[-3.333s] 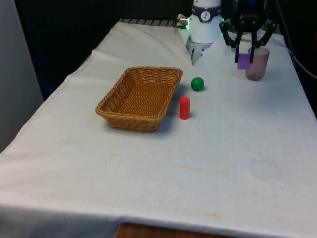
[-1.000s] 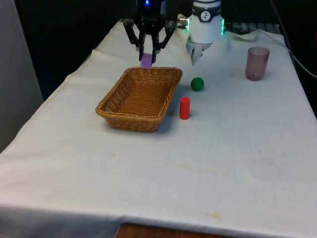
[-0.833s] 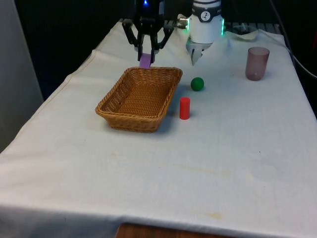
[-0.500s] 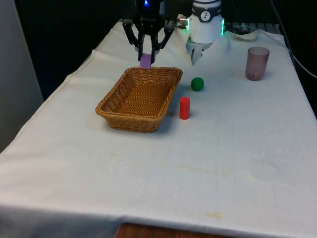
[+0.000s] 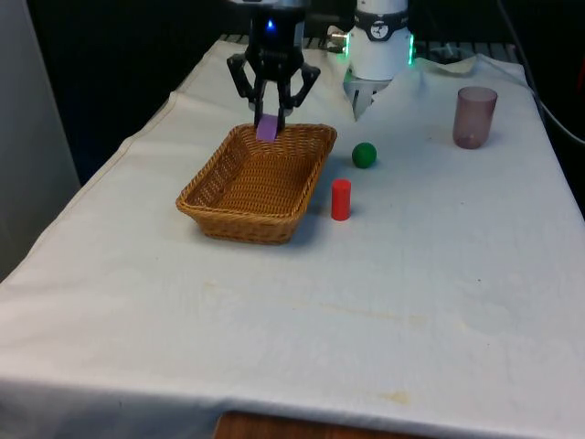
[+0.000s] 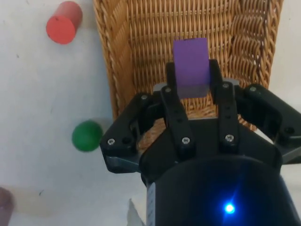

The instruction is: Pick up the triangular block and place it into the basket.

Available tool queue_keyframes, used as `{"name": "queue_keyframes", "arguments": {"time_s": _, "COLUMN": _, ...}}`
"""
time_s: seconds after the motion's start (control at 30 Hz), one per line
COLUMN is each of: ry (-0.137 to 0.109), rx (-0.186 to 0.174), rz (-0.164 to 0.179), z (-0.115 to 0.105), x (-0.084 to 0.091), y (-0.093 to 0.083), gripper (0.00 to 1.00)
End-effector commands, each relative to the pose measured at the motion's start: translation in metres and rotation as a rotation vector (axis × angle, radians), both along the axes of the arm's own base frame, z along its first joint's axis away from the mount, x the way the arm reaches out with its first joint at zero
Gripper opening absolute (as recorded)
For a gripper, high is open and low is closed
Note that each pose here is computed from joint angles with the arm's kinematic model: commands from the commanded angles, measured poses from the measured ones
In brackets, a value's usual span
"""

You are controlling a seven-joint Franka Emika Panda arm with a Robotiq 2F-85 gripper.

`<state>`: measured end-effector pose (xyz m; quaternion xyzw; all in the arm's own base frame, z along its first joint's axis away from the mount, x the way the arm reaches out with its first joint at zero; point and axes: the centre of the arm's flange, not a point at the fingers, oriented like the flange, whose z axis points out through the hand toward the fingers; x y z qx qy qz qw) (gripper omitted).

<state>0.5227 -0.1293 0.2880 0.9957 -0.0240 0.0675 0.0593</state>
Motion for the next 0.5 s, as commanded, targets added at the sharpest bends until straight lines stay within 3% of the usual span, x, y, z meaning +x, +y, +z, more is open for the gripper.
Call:
{"name": "queue_keyframes", "arguments": {"time_s": 0.0, "ry": -0.013, "rx": 0.004, "rz": 0.002, "z": -0.005, "x": 0.000, "y": 0.002, "gripper": 0.33}}
{"name": "queue_keyframes", "arguments": {"time_s": 0.13, "ry": -0.023, "rx": -0.006, "rz": -0.002, "z": -0.020, "x": 0.000, "y": 0.002, "gripper": 0.33}}
{"name": "queue_keyframes", "arguments": {"time_s": 0.17, "ry": -0.010, "rx": -0.013, "rz": -0.004, "z": -0.019, "x": 0.001, "y": 0.000, "gripper": 0.33}}
{"name": "queue_keyframes", "arguments": {"time_s": 0.2, "ry": -0.024, "rx": -0.008, "rz": -0.003, "z": -0.023, "x": 0.000, "y": 0.002, "gripper": 0.33}}
{"name": "queue_keyframes", "arguments": {"time_s": 0.43, "ry": -0.039, "rx": -0.024, "rz": -0.008, "z": -0.046, "x": 0.000, "y": 0.003, "gripper": 0.33}}
{"name": "queue_keyframes", "arguments": {"time_s": 0.47, "ry": -0.027, "rx": -0.034, "rz": -0.009, "z": -0.046, "x": 0.000, "y": 0.000, "gripper": 0.33}}
